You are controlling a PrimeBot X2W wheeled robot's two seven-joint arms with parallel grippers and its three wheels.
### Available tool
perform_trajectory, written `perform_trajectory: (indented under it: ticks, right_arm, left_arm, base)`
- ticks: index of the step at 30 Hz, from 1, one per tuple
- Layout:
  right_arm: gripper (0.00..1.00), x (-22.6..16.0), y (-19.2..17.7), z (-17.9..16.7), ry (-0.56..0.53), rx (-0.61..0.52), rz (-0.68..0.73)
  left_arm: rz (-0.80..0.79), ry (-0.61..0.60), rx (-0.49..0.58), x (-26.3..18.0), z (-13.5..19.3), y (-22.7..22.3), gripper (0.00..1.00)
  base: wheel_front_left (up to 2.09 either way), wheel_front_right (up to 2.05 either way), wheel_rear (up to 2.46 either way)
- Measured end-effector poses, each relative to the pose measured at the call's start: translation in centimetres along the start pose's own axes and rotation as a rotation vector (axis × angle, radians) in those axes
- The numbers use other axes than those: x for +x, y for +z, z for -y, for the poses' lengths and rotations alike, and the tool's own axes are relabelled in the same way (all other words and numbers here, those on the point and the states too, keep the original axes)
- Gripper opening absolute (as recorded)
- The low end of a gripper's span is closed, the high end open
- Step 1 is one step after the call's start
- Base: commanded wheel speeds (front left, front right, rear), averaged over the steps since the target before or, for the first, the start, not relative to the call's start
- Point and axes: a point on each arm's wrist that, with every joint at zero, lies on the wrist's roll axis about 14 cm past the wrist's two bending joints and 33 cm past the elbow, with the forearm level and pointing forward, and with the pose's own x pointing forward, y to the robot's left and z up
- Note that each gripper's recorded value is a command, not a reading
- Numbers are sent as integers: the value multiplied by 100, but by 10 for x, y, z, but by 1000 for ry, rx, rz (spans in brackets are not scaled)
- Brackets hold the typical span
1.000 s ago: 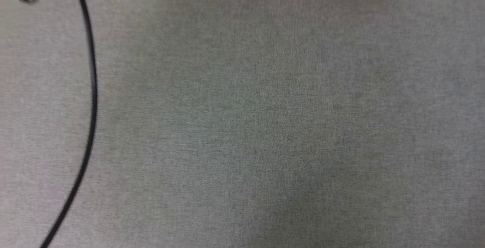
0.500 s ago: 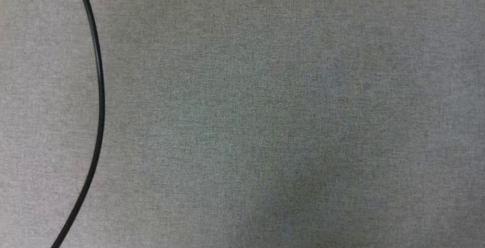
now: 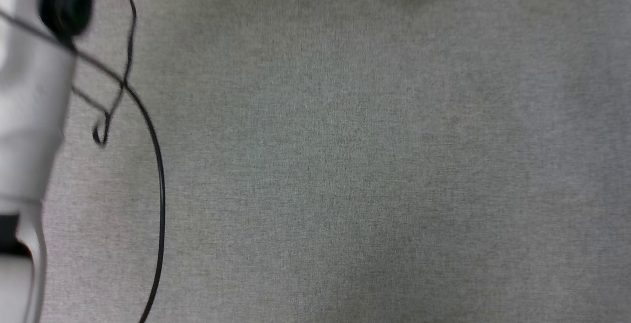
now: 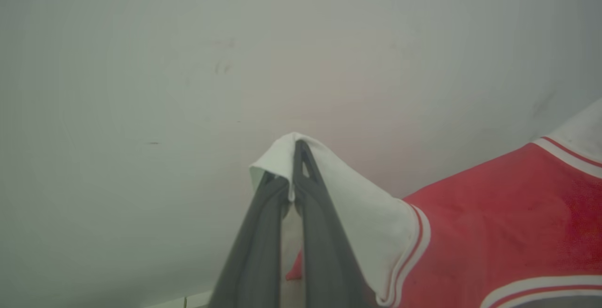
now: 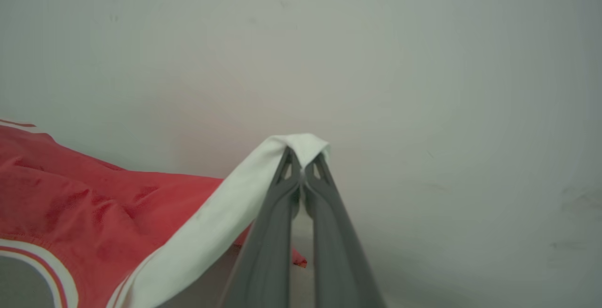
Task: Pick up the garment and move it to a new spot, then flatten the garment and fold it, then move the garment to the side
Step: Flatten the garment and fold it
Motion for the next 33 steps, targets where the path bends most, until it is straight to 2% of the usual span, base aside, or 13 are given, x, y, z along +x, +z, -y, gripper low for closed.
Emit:
perform_trajectory:
  ticks: [10, 22, 30, 33]
  right_arm:
    - [0, -82, -44, -16, 9, 58, -71]
    - [0, -191, -61, -23, -35, 128, -123]
    - [0, -270, -83, -31, -67, 156, -247]
    - [0, -297, -94, -40, -83, 199, -298]
  left_arm:
    - [-90, 65, -90, -95, 12, -34, 0]
    - [-187, 192, -179, -218, 22, -44, 0]
    - [-267, 264, -207, -286, 27, -49, 0]
    - [-304, 302, -229, -310, 29, -56, 0]
  base:
    - [0, 0, 0]
    - [0, 0, 0]
    - [0, 0, 0]
    - [0, 0, 0]
